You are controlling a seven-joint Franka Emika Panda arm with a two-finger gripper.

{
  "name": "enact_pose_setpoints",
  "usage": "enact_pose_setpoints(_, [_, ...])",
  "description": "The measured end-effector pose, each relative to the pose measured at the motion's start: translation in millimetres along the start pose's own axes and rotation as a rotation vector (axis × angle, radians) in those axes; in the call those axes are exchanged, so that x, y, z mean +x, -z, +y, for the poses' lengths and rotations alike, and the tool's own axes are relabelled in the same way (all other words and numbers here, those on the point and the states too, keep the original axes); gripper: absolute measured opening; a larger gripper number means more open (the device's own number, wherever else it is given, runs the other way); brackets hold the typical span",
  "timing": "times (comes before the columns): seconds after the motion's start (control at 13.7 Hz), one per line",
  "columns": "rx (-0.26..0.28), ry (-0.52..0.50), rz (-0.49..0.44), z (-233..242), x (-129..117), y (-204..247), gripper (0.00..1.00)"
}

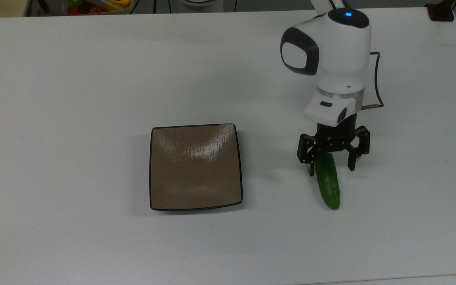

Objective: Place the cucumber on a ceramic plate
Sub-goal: 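Close the gripper around the middle of the cucumber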

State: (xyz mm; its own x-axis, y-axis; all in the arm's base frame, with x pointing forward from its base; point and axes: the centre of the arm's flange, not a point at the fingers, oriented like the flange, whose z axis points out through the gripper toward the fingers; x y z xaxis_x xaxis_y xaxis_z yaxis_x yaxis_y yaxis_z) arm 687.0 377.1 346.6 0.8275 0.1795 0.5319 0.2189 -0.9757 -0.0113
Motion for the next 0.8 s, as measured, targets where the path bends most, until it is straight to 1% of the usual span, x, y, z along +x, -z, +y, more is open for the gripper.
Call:
enact_pose_setpoints(0.29, [-0.019, 0.009, 0.004, -6.5, -13.4, -30.7, 1.0])
enact_pose_setpoints(0.8, [-0.01, 0.013, -0.002, -16.1, -23.4, -44.3, 1.0])
